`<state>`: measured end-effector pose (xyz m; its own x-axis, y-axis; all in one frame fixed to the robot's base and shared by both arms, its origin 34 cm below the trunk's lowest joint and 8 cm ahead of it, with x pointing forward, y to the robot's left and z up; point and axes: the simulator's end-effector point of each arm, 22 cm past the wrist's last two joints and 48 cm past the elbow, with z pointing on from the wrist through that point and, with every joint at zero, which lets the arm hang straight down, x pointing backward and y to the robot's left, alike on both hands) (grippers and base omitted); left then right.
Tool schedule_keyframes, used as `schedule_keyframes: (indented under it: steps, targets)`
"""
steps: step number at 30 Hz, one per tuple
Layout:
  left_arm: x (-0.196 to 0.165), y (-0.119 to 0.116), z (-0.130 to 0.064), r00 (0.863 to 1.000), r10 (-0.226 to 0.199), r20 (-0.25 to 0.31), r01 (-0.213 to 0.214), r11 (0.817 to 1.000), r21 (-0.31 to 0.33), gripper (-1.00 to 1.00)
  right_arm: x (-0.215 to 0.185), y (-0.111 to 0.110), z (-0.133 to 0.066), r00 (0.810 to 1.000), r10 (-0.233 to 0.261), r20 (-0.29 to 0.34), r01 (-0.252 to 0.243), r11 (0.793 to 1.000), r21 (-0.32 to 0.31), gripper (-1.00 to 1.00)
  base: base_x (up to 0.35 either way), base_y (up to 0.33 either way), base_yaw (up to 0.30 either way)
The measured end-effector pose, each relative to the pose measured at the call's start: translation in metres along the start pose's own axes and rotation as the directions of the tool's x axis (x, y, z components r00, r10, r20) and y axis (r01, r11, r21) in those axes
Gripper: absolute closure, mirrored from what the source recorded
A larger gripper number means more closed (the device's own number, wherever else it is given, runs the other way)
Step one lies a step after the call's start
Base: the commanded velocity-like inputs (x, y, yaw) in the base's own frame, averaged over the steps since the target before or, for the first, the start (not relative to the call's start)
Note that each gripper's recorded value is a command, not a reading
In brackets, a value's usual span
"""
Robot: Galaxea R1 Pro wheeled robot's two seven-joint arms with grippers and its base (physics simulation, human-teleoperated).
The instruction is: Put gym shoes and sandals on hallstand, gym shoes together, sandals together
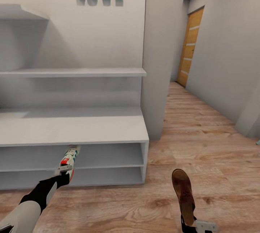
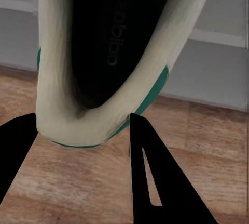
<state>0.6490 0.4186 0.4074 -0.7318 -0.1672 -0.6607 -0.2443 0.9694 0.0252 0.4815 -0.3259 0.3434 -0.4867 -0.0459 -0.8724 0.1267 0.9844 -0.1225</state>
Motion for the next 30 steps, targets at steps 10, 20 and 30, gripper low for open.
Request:
schedule_keyframes:
  steps: [10,20,30]
  targets:
    - [0.001,-0.002,0.000,1.000,0.000,-0.001,0.000,1.000,0.002,1.00,0.000,0.000,0.000,1.000,0.000,0.000,0.000,1.000,-0.001,1.00,0.288,-0.117,0.000]
    - [0.001,-0.001,0.000,1.000,0.001,0.000,-0.001,1.000,0.002,1.00,0.000,0.000,0.000,1.000,0.000,0.000,0.000,1.000,0.000,1.00,0.062,-0.020,0.000]
    - [0.013,0.004,0.012,1.000,0.002,0.004,-0.002,1.000,-0.005,1.00,0.020,0.002,0.006,1.000,0.002,0.001,-0.002,1.000,0.001,1.00,0.002,-0.001,0.017]
